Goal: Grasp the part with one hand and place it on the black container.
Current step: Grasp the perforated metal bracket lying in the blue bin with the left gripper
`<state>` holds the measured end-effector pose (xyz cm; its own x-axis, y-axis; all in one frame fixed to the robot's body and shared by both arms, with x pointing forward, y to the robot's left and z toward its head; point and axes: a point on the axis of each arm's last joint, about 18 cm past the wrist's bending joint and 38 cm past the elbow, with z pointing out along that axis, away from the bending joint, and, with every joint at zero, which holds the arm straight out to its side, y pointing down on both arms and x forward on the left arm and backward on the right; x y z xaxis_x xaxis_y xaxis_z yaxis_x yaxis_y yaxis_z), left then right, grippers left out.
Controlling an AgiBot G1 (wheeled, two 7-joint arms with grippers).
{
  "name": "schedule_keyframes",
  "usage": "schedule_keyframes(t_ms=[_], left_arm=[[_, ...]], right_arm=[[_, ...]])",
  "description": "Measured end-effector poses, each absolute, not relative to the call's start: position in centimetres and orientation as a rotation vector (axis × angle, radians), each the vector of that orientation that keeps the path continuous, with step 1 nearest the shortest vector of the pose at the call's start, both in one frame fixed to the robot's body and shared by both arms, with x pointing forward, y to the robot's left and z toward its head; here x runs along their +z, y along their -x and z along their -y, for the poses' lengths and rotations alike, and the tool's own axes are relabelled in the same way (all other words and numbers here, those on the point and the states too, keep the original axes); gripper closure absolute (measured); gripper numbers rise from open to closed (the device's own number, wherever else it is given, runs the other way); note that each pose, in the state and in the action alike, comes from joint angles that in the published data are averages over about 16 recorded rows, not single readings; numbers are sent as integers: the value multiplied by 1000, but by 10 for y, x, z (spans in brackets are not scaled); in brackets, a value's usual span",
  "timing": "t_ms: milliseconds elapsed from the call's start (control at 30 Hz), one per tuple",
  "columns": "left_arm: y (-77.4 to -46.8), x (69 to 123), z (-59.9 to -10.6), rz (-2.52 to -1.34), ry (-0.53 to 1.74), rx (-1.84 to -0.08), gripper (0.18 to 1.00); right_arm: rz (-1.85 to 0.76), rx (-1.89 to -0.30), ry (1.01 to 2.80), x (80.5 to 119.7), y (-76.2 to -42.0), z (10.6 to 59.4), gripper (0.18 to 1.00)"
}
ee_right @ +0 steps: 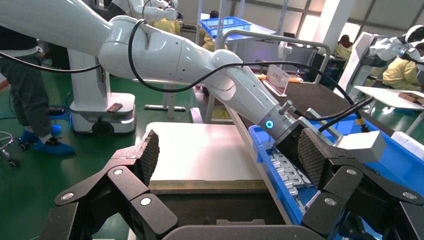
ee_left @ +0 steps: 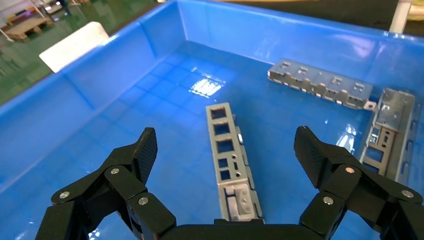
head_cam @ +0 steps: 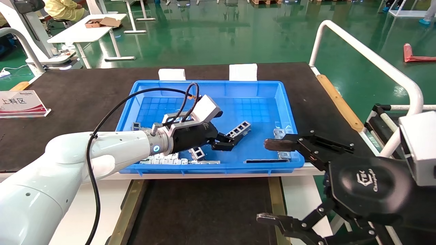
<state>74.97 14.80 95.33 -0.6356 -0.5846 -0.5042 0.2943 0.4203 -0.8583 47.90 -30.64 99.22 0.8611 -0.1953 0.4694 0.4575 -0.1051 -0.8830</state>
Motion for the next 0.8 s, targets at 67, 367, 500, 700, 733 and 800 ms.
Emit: schedule_keyframes(t_ms=[67,367,500,700,733,800], left_arm=[[-751,950,-148,-1848,262,-1323,184],[-755,936,-146,-1866,313,-1300,186],[-757,932,-145,-1870,331,-1294,195],[-758,926,-144,-1876,351,-1288,226],[-758,925,-144,-1877,354,-1287,233],[-758,923,-144,-1879,360,-1286,247]], right_arm=[[211,-557,1585,992,-479,306,178],[211,-557,1585,992,-479,306,182],[211,-557,1585,992,-479,306,190],[211,-557,1585,992,-479,306,228],[211,-557,1585,992,-479,306,240],[211,-557,1585,992,-479,306,265]])
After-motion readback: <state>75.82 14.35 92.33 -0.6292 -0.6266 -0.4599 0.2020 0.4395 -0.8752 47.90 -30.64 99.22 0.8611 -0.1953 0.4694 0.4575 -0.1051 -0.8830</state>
